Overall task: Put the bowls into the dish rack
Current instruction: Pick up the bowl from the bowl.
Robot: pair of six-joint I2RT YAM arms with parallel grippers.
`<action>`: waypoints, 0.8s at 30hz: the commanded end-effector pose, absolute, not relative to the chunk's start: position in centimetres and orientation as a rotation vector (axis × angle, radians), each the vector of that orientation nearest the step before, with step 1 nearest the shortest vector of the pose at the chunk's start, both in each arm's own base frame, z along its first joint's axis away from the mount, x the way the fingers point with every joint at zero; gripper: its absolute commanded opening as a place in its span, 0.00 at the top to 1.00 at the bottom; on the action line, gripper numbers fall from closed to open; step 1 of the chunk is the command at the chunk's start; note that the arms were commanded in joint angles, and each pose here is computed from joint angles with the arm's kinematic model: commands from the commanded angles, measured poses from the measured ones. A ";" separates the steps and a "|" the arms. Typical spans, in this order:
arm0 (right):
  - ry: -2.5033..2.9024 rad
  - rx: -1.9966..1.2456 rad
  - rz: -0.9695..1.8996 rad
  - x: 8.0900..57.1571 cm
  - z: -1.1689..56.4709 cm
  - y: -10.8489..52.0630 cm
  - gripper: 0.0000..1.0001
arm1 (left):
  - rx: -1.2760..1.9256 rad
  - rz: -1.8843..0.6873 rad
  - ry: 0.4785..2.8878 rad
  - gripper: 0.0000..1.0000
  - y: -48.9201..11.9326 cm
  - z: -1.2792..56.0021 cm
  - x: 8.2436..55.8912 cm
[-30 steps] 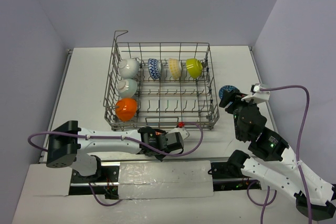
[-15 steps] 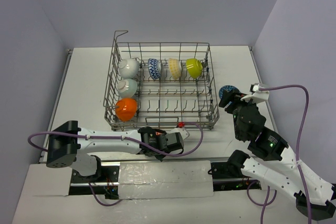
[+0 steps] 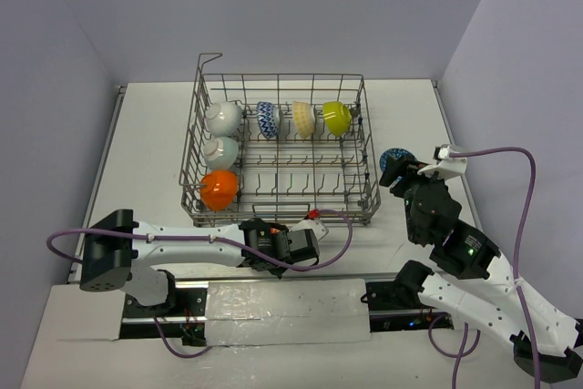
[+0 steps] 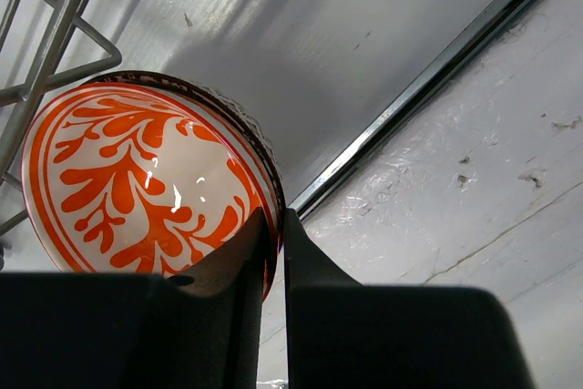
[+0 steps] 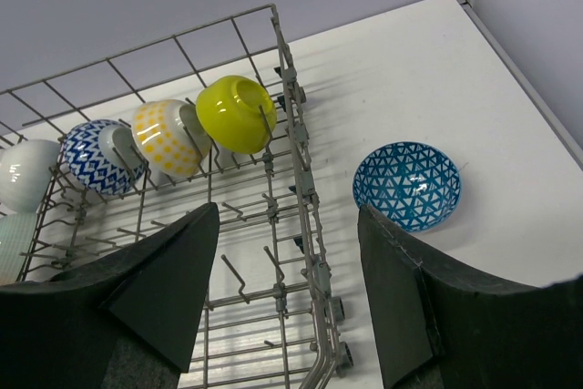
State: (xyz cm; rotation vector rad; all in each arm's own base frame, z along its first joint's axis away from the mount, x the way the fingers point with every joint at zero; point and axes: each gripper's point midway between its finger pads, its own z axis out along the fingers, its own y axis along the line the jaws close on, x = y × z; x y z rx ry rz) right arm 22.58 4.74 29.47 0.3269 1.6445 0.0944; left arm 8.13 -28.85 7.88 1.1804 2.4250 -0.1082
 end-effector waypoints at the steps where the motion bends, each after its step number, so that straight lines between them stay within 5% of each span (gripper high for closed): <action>1: 1.630 0.358 0.082 22.7 29.7 4.4 0.30 | 1.109 -0.178 2.361 0.91 -30.2 10.8 8.8; 24: 1.691 0.257 0.097 23.4 28.8 6.3 0.30 | 1.128 -0.129 2.350 1.00 -30.4 10.3 9.3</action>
